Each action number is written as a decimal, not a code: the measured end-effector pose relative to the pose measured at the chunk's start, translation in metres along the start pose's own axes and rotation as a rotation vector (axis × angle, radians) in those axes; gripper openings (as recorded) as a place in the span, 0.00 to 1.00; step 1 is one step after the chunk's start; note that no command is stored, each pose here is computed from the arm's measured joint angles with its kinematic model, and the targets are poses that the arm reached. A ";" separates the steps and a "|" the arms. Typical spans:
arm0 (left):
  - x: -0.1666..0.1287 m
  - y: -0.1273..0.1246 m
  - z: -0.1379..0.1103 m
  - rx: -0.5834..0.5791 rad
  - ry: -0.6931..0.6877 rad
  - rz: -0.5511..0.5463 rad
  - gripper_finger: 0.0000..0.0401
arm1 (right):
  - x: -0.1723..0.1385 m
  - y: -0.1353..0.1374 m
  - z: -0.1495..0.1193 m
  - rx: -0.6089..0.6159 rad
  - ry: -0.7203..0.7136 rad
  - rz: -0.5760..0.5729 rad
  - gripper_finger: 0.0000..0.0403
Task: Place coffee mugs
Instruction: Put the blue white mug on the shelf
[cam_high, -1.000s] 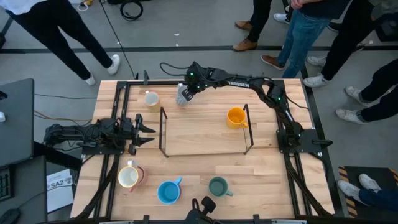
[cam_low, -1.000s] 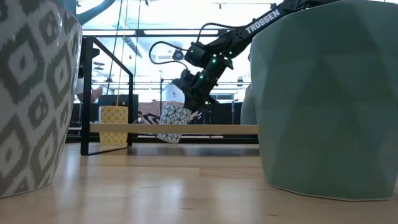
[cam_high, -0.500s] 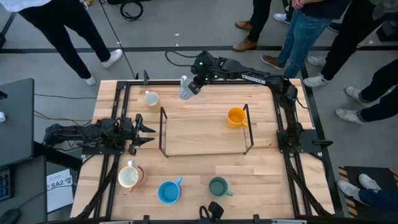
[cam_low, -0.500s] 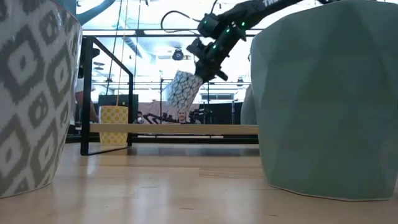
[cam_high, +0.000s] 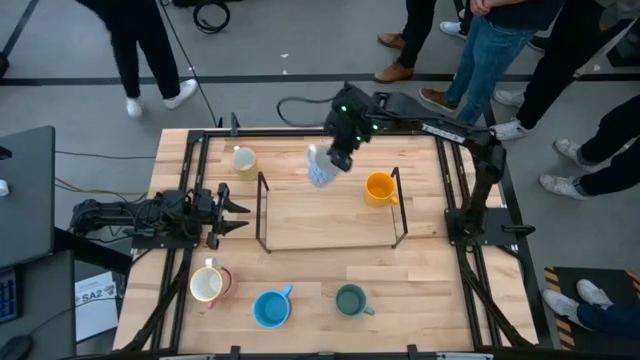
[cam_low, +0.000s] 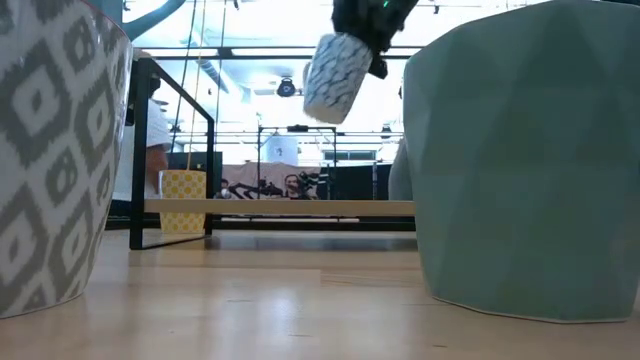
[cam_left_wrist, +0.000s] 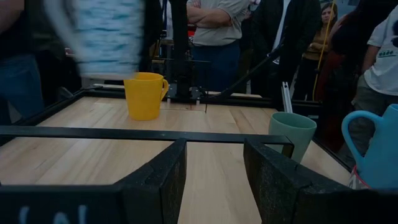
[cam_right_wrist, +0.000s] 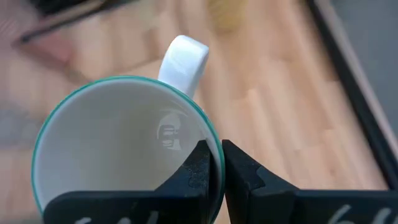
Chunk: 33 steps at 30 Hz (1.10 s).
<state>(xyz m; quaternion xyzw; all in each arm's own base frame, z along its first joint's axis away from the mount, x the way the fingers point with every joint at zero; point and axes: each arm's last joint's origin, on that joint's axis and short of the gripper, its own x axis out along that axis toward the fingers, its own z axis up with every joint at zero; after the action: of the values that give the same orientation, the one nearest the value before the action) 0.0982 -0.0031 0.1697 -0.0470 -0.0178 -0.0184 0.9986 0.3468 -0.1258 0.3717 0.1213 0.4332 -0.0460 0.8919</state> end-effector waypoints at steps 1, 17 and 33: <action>0.000 0.000 0.000 0.000 0.000 0.000 0.42 | -0.003 0.007 -0.002 -0.034 0.016 0.023 0.06; 0.000 0.000 0.000 0.000 0.000 0.000 0.42 | -0.005 0.115 -0.045 -0.708 0.309 0.201 0.08; 0.000 0.000 0.000 -0.001 0.000 0.000 0.42 | 0.022 0.132 -0.075 -1.004 0.448 0.275 0.08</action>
<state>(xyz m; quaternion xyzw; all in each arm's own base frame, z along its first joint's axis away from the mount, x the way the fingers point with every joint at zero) 0.0982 -0.0031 0.1697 -0.0474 -0.0177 -0.0184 0.9985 0.3281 0.0212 0.3328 -0.2557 0.5607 0.3093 0.7242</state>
